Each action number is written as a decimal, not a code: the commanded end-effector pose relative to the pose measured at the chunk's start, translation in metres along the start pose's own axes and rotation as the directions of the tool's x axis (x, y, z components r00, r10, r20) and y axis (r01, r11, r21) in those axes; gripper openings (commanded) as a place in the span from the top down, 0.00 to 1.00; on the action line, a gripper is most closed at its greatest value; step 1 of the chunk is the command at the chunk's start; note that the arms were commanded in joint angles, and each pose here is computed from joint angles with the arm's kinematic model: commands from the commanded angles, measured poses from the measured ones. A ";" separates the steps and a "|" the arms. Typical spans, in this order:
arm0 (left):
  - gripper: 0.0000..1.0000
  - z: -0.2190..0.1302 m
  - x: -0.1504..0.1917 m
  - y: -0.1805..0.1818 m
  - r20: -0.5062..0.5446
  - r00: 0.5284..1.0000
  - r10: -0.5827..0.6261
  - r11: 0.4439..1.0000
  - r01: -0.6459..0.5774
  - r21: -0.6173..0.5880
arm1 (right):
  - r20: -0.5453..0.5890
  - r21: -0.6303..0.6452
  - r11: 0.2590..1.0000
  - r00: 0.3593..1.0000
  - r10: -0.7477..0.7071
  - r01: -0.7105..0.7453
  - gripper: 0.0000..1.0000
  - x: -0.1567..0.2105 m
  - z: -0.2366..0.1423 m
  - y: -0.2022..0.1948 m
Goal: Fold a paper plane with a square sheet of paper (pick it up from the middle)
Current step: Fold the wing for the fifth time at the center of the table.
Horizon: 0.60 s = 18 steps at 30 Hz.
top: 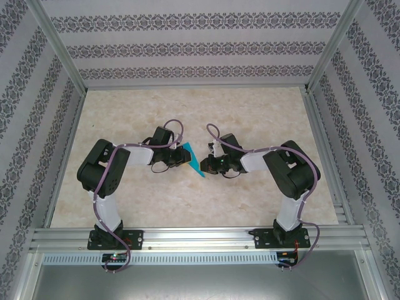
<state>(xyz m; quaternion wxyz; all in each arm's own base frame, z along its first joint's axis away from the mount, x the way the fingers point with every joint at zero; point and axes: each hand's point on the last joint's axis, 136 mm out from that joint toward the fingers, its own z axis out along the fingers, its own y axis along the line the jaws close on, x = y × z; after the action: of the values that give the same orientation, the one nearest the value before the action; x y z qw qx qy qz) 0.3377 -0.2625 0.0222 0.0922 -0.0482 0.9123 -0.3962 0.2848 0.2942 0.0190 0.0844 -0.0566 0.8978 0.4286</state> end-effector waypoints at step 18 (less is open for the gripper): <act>0.81 0.008 0.013 0.053 -0.018 0.996 -0.087 0.978 0.082 -0.194 | -0.097 0.055 0.998 0.995 -0.015 0.020 0.92 0.030 -0.014 -0.010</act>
<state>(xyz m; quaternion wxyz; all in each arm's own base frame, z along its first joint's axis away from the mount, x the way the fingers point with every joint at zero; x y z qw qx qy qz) 0.3376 -0.2623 0.0215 0.0858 -0.0511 0.9143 -0.3925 0.2687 0.2841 0.0207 0.0667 -0.0784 0.9076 0.4071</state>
